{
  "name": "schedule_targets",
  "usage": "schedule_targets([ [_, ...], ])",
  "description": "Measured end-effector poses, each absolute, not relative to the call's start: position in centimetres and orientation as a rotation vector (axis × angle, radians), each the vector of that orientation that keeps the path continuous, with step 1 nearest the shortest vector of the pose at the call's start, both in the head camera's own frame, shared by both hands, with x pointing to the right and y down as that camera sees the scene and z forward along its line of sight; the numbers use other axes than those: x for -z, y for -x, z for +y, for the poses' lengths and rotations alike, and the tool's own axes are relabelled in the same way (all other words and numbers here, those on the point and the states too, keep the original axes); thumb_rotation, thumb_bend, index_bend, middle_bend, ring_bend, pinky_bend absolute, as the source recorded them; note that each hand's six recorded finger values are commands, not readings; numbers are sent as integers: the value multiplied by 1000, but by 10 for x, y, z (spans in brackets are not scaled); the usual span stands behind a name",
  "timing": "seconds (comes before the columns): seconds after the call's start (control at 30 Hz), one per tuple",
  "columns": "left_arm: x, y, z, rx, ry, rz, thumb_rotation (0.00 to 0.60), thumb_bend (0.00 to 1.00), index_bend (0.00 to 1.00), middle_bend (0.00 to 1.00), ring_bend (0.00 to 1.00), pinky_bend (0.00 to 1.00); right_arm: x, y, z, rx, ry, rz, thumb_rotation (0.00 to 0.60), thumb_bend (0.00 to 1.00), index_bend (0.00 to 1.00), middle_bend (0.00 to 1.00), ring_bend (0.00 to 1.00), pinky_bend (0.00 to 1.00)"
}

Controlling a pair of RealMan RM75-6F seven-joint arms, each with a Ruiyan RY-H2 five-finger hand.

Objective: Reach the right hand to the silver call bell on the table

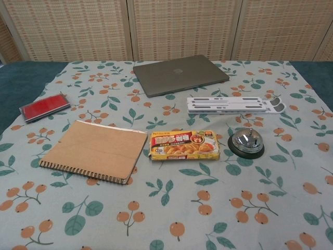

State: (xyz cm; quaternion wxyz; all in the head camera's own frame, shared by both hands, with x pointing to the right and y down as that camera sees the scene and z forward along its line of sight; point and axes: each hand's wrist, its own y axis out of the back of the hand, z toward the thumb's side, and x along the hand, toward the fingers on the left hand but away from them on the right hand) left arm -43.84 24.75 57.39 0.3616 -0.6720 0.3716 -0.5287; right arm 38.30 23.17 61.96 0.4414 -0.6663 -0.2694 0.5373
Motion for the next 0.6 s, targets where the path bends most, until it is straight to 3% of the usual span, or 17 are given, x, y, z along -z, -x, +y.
schedule_targets([
  [0.6, -567, 441, 245, 1344, 1726, 996, 600, 392, 298, 251, 155, 372, -740, -247, 181, -1048, 2024, -510, 600, 499, 0, 15, 0, 31],
])
